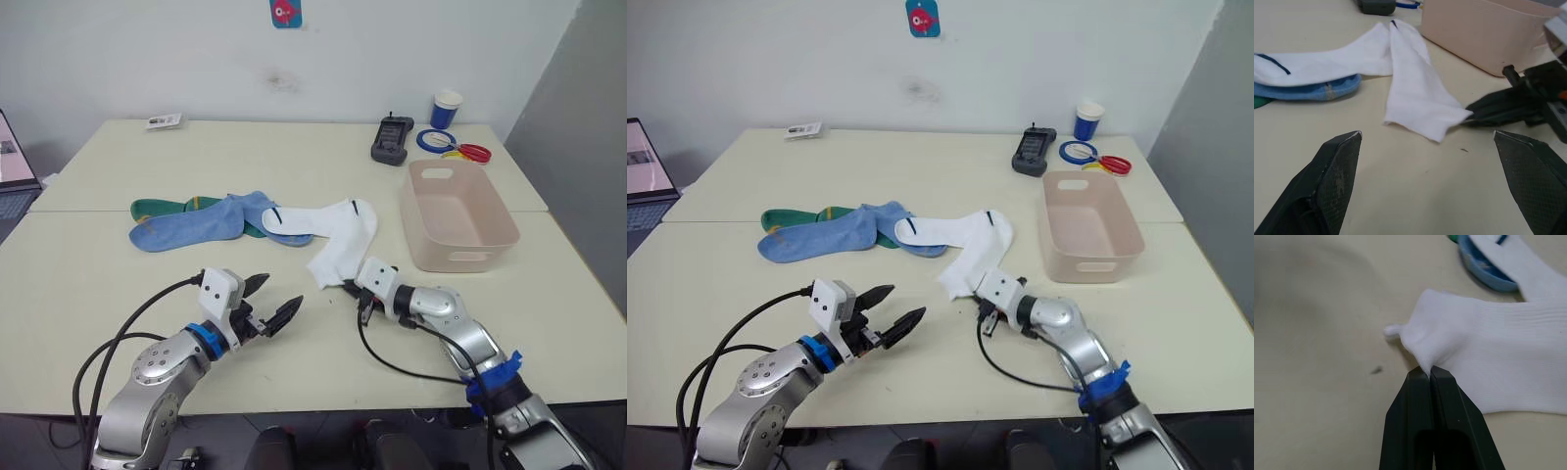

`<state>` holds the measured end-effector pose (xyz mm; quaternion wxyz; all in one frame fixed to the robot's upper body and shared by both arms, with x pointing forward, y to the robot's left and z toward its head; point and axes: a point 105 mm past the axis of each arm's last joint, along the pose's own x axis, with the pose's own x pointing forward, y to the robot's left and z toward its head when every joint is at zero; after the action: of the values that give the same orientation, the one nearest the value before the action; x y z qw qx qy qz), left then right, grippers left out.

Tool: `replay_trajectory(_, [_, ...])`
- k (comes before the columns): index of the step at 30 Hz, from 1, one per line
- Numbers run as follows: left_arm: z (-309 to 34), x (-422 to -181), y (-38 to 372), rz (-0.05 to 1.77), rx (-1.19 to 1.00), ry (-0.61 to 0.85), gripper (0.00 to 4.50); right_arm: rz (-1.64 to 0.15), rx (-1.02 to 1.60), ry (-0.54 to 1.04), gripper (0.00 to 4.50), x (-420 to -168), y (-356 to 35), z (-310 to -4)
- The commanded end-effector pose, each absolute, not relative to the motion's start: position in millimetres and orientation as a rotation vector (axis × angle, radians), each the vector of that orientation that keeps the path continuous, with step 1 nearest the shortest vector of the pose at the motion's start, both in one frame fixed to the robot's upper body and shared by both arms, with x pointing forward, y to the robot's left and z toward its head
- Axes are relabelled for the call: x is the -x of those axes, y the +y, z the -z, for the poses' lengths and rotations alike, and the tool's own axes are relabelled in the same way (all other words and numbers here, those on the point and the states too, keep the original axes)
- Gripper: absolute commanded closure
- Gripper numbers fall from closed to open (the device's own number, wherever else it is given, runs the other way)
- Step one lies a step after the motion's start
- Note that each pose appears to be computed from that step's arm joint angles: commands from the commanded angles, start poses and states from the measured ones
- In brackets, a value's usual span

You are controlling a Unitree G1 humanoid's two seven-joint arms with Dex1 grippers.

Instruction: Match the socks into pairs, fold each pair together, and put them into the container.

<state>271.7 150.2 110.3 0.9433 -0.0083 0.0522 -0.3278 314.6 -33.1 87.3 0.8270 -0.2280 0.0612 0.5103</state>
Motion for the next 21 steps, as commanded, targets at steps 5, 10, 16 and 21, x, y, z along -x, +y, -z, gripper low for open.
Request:
replay_trajectory(5, [-114.7,-265.4,153.5,0.689,0.013,0.146,0.0,-1.175,0.415,0.208,4.47,-296.7,-20.1,-101.3])
replay_trajectory(10, [-108.5,-263.3,151.9,0.706,0.0,0.199,0.0,-1.227,0.398,0.254,4.47,-288.7,-19.8,-101.4])
replay_trajectory(16, [-104.2,-262.3,148.0,0.716,-0.004,0.219,0.0,-1.349,0.367,0.331,4.47,-269.1,-21.7,-98.3])
replay_trajectory(21, [-100.6,-256.2,146.1,0.751,-0.001,0.246,0.0,-1.378,0.43,0.373,4.16,-266.2,-35.0,-87.9])
